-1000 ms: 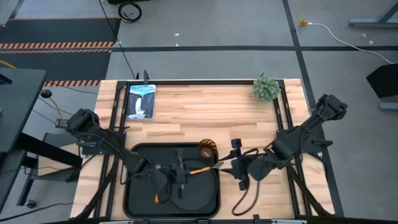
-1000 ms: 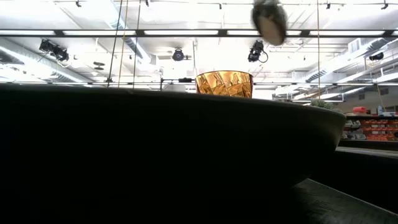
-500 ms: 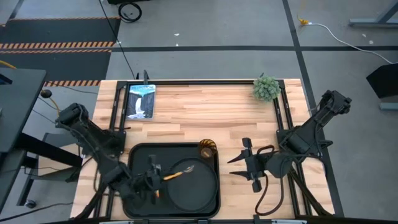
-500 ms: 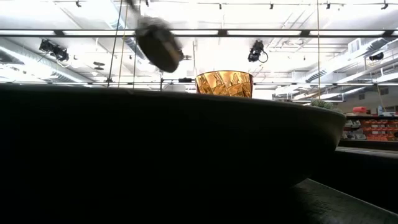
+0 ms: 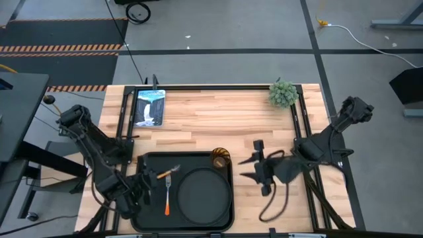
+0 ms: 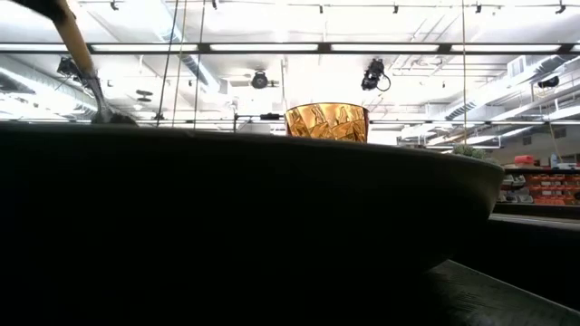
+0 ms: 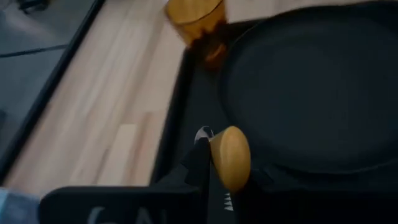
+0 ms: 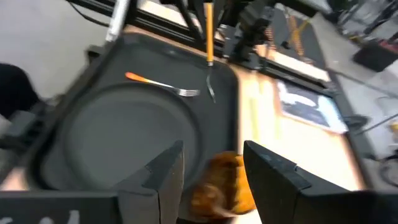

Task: Pick and place plate/cup/fork/spoon on tray
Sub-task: Put the yellow spoon on the black serving tray

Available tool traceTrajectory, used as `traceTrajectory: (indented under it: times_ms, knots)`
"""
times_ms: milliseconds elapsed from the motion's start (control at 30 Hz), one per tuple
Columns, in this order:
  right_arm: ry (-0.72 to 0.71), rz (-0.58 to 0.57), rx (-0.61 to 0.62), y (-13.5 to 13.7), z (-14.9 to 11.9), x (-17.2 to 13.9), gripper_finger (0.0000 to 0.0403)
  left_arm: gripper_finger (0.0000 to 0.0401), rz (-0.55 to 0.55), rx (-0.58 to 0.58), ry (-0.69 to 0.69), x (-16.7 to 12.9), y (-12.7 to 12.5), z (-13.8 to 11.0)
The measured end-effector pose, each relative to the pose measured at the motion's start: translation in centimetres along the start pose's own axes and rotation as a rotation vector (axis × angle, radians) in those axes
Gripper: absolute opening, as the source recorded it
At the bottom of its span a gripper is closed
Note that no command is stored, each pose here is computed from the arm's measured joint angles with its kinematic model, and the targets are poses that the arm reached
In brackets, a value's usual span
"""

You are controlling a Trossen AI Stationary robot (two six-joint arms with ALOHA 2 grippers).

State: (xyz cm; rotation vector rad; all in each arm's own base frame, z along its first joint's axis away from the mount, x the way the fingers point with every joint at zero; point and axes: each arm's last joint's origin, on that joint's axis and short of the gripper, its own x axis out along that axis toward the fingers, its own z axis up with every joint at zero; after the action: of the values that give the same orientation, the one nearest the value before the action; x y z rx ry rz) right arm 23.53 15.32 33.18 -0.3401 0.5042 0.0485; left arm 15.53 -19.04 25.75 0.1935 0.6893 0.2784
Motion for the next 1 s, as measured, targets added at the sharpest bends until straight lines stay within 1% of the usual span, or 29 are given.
traceTrajectory:
  times_ms: [67,133,200,367,433,500,567,633,700,767,833,1000]
  knots:
    - [0.002,-0.011,-0.026,-1.2,0.1,0.2,0.0172,0.0040,0.020,0.023,0.021,0.1,0.3,-0.2]
    - [0.000,-0.007,-0.028,-2.7,0.1,0.2,0.0172,0.0040,0.031,0.047,0.031,0.1,0.5,-0.3]
    - [-0.005,-0.014,-0.020,-4.5,0.1,0.1,0.0171,0.0040,0.045,0.097,0.044,0.0,0.7,-0.5]
    - [0.008,-0.128,0.002,-8.7,-0.2,0.0,0.0171,0.0041,0.087,0.237,0.101,0.0,1.5,-1.0]
    - [0.017,-0.169,0.035,-10.1,-0.4,0.1,0.0171,0.0041,0.066,0.263,0.163,-0.1,1.6,-1.2]
    - [0.026,-0.201,0.092,-11.0,-0.7,0.3,0.0171,0.0041,0.004,0.250,0.256,-0.1,1.5,-1.5]
    - [0.032,-0.211,0.144,-11.5,-0.8,0.5,0.0171,0.0041,-0.052,0.222,0.338,-0.2,1.3,-1.8]
    - [0.032,-0.203,0.186,-11.7,-0.9,0.8,0.0171,0.0041,-0.091,0.184,0.374,-0.4,1.0,-1.9]
    - [0.017,-0.206,0.226,-11.7,-0.8,1.3,0.0171,0.0041,-0.126,0.172,0.378,-0.7,0.7,-2.0]
    - [-0.006,-0.200,0.258,-11.5,-0.6,1.5,0.0171,0.0041,-0.166,0.194,0.369,-1.0,0.2,-2.1]
    - [-0.063,-0.182,0.289,-11.3,0.1,2.0,0.0171,0.0041,-0.203,0.209,0.349,-1.3,-0.2,-2.2]
    - [-0.099,-0.142,0.322,-10.1,0.6,2.7,0.0171,0.0041,-0.230,0.215,0.328,-1.9,-0.7,-2.5]
